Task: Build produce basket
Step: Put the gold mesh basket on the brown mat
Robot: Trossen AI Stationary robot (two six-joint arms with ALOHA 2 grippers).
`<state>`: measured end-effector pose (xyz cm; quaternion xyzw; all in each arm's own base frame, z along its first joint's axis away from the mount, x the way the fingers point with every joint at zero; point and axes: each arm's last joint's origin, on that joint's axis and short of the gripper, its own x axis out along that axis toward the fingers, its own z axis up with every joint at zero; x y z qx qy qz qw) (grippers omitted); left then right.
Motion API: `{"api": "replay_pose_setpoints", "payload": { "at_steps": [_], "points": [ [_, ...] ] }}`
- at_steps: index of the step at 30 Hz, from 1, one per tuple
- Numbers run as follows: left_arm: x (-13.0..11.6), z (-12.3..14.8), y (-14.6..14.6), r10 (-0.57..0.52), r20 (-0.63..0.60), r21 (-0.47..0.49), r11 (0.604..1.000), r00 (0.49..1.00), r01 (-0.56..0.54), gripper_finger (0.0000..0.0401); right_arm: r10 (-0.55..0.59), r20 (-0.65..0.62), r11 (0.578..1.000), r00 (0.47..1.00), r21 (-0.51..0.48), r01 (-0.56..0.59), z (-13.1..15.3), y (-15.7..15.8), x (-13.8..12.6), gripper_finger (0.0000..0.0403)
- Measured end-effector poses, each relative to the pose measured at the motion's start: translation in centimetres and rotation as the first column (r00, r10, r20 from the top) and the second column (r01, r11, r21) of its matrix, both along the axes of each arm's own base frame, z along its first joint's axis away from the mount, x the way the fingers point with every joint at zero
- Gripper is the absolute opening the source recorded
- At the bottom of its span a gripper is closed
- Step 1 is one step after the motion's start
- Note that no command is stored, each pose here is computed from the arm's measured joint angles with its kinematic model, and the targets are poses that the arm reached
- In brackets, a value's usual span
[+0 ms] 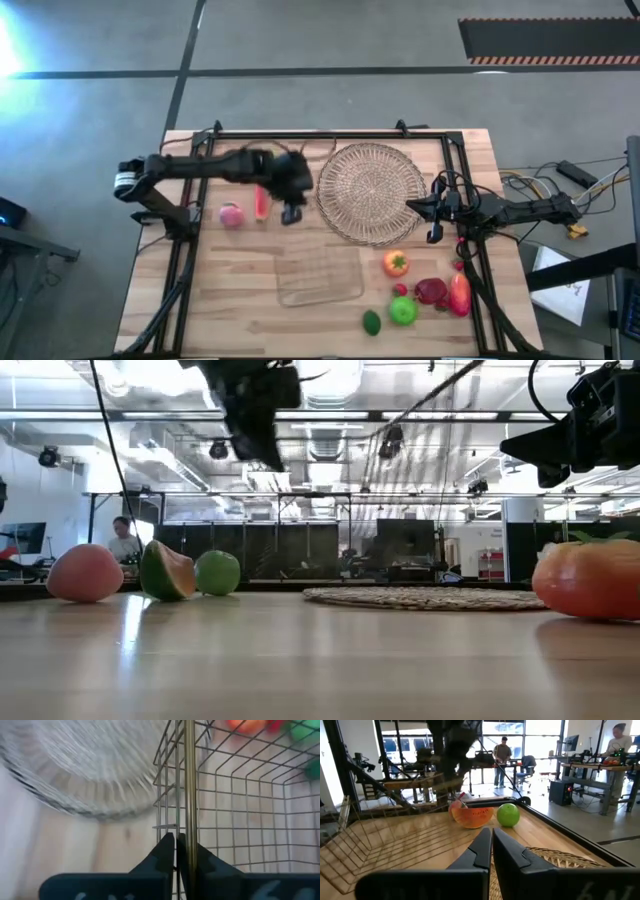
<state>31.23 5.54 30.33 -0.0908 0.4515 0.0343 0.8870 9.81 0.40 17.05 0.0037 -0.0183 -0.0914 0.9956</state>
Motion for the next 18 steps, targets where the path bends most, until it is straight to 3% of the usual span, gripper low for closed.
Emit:
{"api": "replay_pose_setpoints", "payload": {
  "at_steps": [8, 13, 18],
  "points": [
    [2.1, 0.8, 9.0, 0.216, 0.110, 0.060, 0.973, 0.970, -0.224, 0.0000, 0.000, 0.000, 1.000, 1.000, 0.000, 0.000, 0.0, 0.0, 0.0, 0.0008],
    [4.5, -1.8, 13.8, 0.304, 0.119, 0.024, 0.951, 0.945, -0.308, 0.0000, 0.000, 0.000, 1.000, 1.000, 0.000, 0.000, 0.0, 0.0, 0.0, 0.0008],
    [7.4, -3.9, 16.1, 0.317, 0.107, -0.037, 0.949, 0.942, -0.315, 0.0000, 0.000, 0.001, 1.000, 1.000, 0.000, 0.000, 0.0, 0.0, 0.0, 0.0008]
  ]
}}
